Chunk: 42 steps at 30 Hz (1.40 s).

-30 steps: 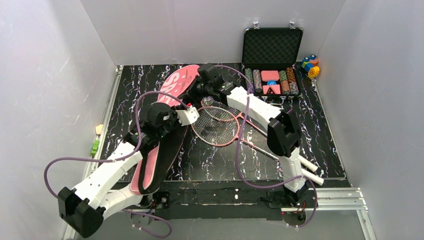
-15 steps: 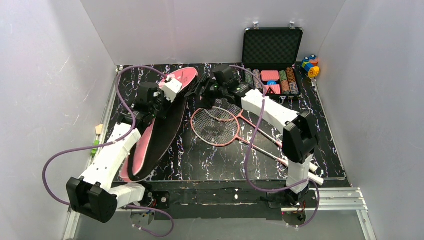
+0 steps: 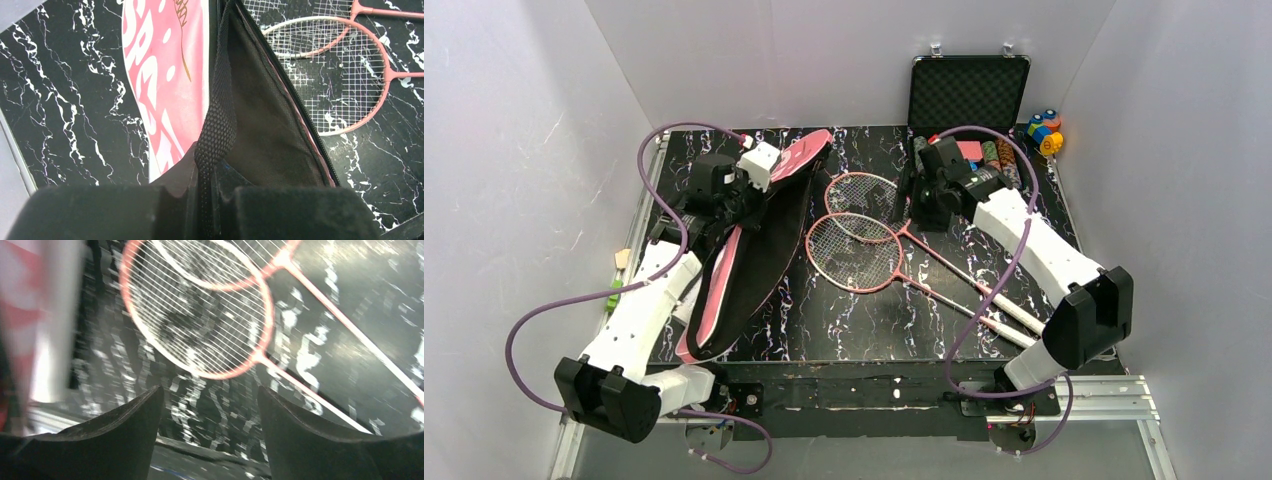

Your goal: Pack up the badminton gear

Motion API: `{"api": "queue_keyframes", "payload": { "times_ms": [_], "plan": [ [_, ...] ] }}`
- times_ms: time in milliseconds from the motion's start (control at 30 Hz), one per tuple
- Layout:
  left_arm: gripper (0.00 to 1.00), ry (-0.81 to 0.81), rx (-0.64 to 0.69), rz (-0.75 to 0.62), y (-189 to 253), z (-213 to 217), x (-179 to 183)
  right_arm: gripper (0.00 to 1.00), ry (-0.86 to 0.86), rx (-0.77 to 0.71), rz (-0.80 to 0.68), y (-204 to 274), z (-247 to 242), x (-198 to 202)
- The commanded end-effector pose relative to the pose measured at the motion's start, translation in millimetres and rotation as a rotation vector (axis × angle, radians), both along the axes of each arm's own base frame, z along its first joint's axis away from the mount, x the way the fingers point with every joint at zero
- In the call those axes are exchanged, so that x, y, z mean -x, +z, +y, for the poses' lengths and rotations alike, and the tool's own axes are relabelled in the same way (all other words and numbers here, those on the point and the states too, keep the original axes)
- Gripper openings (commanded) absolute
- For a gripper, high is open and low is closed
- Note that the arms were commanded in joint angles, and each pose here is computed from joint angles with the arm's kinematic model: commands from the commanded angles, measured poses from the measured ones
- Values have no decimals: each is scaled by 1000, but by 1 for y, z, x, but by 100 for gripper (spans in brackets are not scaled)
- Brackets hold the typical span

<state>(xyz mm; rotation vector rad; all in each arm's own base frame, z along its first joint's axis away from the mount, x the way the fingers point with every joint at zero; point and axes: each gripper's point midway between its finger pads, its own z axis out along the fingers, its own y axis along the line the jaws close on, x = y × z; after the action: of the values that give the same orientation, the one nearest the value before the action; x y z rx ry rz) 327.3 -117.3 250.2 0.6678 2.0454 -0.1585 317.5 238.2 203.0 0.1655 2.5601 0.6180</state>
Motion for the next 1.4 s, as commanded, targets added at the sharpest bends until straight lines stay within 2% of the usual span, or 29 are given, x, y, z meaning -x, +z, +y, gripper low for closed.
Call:
{"api": "queue_keyframes", "payload": {
  "times_ms": [0,133,233,533,933,1167,1233,1367],
  "plan": [
    [0,2,58,-104,40,-5,-9,75,93,374,179,-57,-72,61],
    [0,9,32,-140,48,0,-13,74,143,433,273,-88,-90,92],
    [0,11,28,-166,56,0,-16,74,185,466,305,-100,-96,98],
    [0,19,11,-169,57,4,-14,75,345,569,314,-126,-98,94],
    [0,23,-2,-176,55,8,-9,72,469,510,304,-151,-68,74],
    [0,30,-15,-178,53,12,-7,62,496,479,308,-172,-59,72],
    [0,29,-14,-178,53,11,-6,57,506,479,319,-180,-59,73],
    [0,33,-6,-180,55,12,-5,41,510,469,320,-187,-55,70]
  ]
}}
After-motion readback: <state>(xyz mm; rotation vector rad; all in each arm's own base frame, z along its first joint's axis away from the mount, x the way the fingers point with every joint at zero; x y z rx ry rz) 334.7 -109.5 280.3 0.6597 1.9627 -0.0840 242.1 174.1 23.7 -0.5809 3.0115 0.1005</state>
